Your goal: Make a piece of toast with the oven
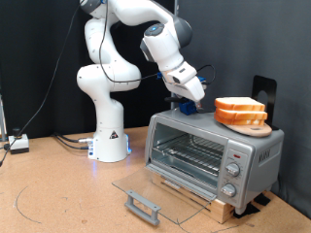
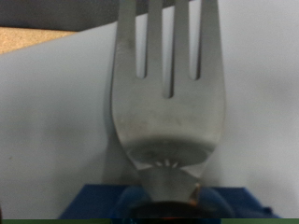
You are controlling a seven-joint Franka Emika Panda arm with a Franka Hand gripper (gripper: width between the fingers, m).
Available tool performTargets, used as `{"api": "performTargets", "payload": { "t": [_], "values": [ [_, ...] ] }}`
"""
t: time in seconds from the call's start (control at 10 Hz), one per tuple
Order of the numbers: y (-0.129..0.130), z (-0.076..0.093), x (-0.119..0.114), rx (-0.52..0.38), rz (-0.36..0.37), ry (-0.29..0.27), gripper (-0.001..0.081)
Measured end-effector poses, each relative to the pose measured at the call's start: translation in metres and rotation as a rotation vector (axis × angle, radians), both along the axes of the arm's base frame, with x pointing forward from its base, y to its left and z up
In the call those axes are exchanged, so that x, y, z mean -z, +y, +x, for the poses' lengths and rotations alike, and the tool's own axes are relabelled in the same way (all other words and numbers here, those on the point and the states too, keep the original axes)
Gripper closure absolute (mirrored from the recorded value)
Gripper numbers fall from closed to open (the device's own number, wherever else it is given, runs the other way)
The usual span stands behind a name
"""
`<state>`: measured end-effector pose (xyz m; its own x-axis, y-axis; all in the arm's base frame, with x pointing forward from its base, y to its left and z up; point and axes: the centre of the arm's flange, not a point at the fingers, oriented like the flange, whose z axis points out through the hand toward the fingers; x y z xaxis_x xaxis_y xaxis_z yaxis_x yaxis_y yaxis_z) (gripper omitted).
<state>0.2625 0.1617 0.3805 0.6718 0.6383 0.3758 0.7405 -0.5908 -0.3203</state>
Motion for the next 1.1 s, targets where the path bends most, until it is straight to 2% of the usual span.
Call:
{"api": "performTargets", "payload": {
  "t": [0.6, 0.9, 1.0, 1.1],
  "values": [
    [-0.0032, 0.0001, 0.0032, 0.02, -0.02, 0.02, -0.0002],
    [-0.0058, -0.0009, 0.0071, 0.008, -0.011, 0.056, -0.0002],
    [-0.0075, -0.0011, 0.0073, -0.003, 0.007, 0.067, 0.0113],
    [-0.0089, -0.0009, 0.0076, -0.014, 0.021, 0.072, 0.0113]
  ]
}}
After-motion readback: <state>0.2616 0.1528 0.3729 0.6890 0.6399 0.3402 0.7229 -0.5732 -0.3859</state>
